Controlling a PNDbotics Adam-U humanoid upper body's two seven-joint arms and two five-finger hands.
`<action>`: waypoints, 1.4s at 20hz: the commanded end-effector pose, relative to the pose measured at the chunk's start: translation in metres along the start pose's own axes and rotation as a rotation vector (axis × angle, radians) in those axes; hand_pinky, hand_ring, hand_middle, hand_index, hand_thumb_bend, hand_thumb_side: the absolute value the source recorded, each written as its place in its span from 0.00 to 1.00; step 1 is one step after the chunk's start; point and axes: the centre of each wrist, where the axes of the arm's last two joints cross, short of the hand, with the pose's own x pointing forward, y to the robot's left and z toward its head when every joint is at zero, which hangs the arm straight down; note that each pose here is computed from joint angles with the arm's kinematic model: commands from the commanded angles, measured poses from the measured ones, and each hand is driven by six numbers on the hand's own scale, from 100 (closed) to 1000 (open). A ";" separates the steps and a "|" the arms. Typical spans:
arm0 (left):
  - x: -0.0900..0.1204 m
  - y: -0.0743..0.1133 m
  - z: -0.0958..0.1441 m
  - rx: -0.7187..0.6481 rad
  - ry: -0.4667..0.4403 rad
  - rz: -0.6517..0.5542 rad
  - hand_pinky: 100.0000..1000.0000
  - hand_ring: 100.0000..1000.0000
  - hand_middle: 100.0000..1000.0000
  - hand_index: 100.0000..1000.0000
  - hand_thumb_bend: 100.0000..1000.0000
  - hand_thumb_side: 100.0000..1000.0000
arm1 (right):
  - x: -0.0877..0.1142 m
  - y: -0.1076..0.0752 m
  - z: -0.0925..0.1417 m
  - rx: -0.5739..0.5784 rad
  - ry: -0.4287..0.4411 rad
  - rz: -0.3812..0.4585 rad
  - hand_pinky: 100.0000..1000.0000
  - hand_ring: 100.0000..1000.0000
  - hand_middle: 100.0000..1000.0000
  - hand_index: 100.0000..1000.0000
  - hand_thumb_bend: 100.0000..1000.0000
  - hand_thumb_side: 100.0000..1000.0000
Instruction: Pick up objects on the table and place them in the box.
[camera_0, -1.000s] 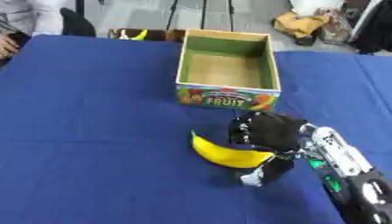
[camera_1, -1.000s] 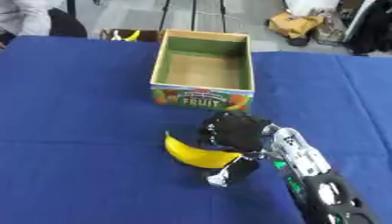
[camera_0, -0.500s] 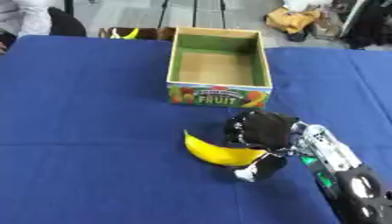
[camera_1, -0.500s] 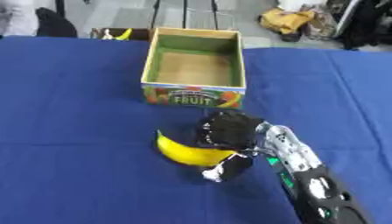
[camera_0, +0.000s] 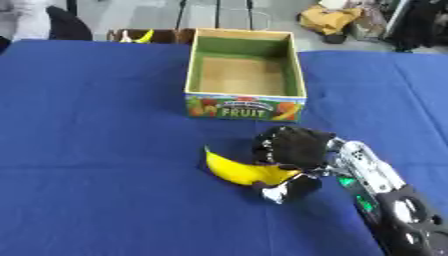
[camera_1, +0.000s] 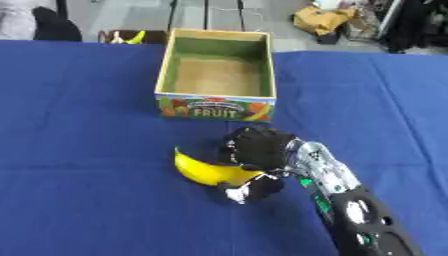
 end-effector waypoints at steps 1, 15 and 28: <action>0.006 0.002 -0.008 -0.005 -0.038 -0.005 0.47 0.69 0.55 0.67 0.00 1.00 | -0.005 -0.007 0.001 0.028 -0.015 0.035 0.68 0.78 0.59 0.72 0.06 1.00; 0.006 0.000 -0.009 -0.004 -0.044 0.004 0.47 0.69 0.55 0.67 0.00 1.00 | -0.008 -0.010 0.002 0.018 -0.001 0.041 0.67 0.76 0.54 0.67 0.14 0.97; 0.006 0.000 -0.010 -0.002 -0.045 0.004 0.47 0.69 0.55 0.67 0.00 1.00 | -0.007 -0.007 0.000 0.009 -0.005 0.039 0.65 0.74 0.50 0.62 0.13 0.89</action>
